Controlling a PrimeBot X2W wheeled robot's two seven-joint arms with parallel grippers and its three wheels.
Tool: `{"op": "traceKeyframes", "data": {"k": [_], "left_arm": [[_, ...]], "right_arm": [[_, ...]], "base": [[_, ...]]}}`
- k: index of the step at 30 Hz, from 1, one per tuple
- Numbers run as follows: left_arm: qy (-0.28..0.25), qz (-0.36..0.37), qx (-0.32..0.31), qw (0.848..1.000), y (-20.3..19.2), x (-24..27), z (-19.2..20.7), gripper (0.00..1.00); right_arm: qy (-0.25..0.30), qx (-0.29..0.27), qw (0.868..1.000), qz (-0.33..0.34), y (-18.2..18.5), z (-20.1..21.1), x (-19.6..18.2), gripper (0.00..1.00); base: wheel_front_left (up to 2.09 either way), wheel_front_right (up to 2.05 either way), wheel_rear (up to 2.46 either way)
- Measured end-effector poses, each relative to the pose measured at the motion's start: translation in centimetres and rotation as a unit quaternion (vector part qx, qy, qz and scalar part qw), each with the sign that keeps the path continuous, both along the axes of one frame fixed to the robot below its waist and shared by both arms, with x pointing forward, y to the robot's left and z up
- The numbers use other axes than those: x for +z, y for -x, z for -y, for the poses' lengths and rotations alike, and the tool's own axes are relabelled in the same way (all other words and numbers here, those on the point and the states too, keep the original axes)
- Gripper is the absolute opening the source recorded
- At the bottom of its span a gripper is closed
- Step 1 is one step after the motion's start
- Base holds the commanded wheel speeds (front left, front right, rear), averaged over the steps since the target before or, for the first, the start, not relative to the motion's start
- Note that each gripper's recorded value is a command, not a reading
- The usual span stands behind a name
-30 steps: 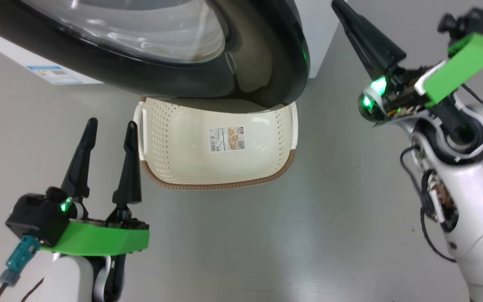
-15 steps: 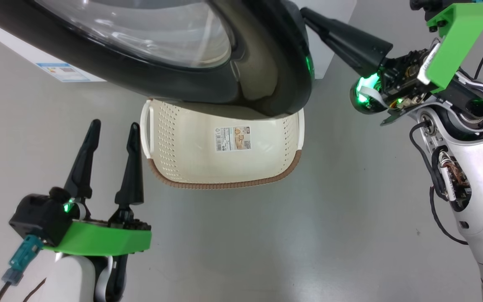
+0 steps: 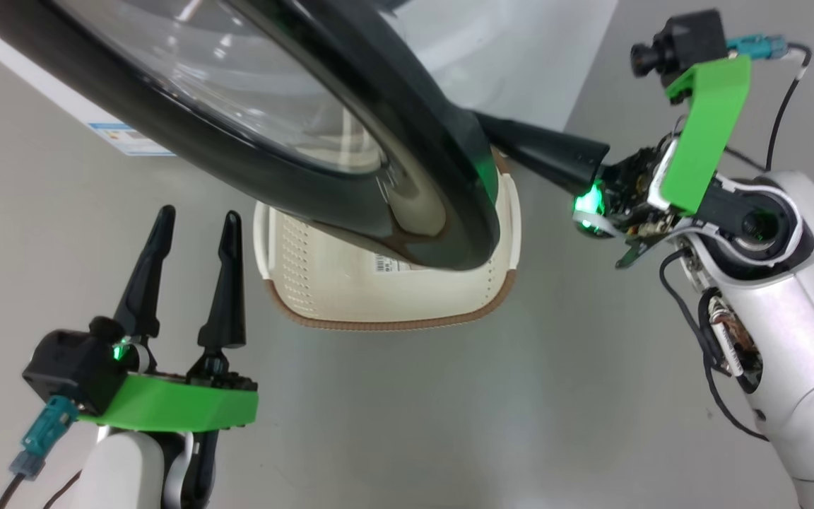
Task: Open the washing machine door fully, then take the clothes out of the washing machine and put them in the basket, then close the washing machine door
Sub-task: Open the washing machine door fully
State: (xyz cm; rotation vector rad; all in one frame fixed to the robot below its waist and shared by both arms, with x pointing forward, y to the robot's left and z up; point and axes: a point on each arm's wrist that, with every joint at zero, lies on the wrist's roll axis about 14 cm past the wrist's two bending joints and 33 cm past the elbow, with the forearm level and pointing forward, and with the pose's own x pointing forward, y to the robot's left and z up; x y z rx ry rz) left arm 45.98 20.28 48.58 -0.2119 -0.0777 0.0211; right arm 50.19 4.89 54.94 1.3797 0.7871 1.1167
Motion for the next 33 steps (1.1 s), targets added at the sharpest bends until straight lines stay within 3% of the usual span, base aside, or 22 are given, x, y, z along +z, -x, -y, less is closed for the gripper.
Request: {"op": "traceKeyframes", "data": {"k": [18, 33], "left_arm": [[0.003, 0.011, 0.064, 0.998, 5.5, 2.2, -3.8, 1.0], [0.003, 0.038, 0.11, 0.993, 10.0, 4.6, -6.4, 1.0]], "right_arm": [[0.02, 0.094, 0.995, 0.004, 5.9, -4.7, 0.4, 0.0], [0.051, 0.186, 0.981, 0.027, 12.5, -9.0, 0.9, 0.0]], "base": [[0.0, 0.0, 0.0], [0.0, 0.0, 0.0]]}}
